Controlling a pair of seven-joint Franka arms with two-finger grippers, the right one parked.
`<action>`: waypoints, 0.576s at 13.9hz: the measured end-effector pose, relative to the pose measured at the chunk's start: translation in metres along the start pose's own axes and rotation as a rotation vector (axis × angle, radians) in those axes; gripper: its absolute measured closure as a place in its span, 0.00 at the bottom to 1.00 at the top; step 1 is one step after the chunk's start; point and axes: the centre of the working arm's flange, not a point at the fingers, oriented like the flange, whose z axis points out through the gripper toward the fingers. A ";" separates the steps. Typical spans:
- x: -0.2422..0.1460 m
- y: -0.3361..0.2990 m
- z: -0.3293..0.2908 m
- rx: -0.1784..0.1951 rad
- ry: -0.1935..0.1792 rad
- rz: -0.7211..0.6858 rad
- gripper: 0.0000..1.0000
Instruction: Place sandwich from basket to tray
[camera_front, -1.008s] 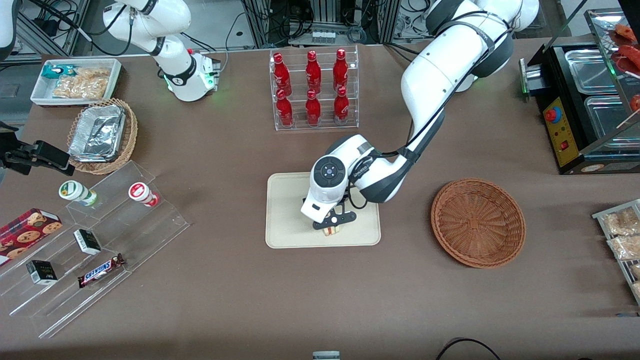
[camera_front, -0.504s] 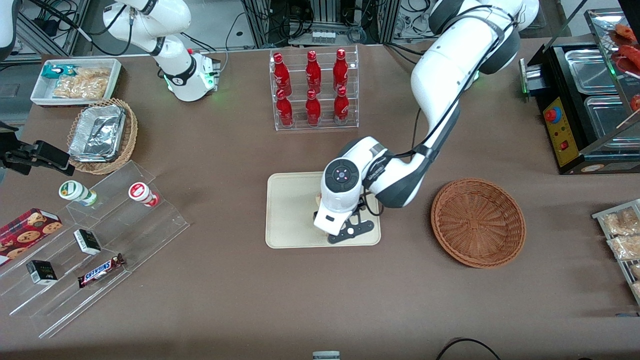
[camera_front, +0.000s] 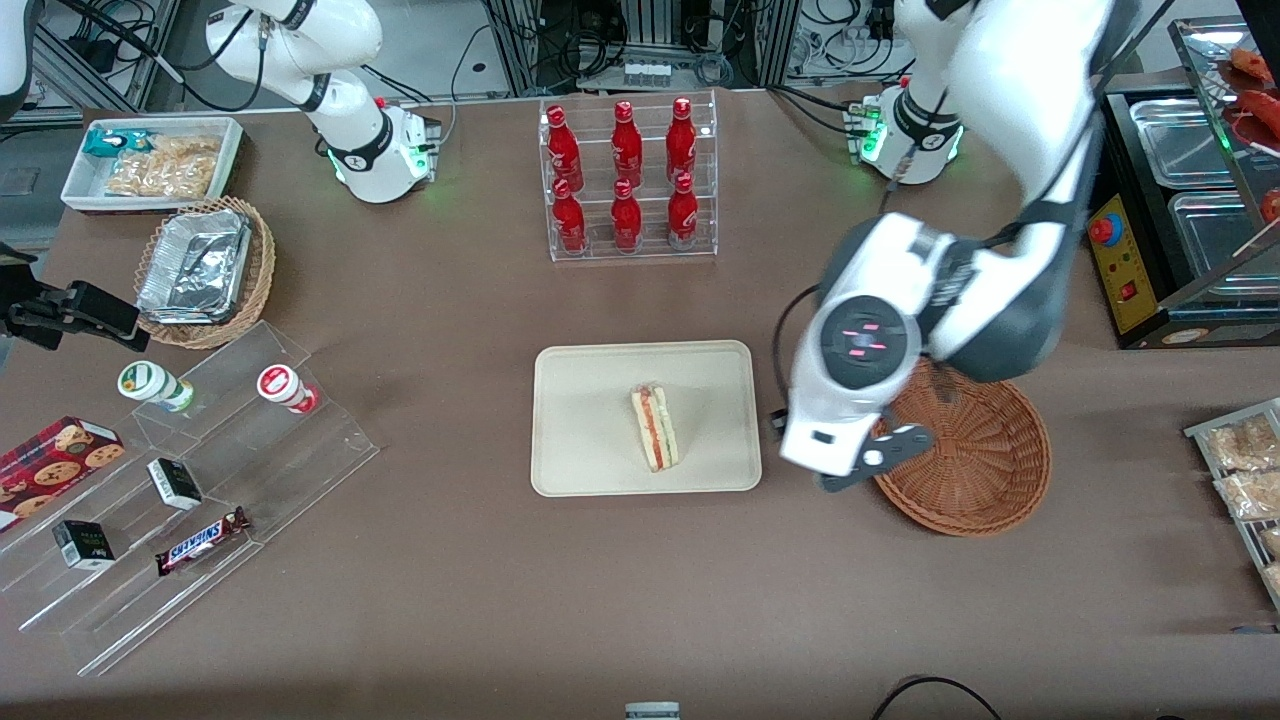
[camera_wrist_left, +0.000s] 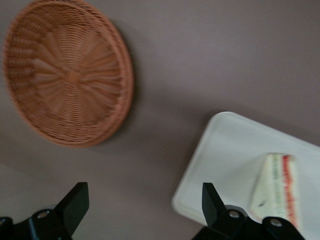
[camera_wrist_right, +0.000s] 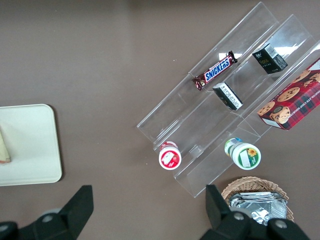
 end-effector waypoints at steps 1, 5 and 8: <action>0.012 -0.032 -0.005 -0.004 -0.029 0.033 0.00; 0.045 -0.175 -0.022 -0.015 -0.103 0.140 0.00; 0.022 -0.242 -0.066 0.007 -0.122 0.143 0.00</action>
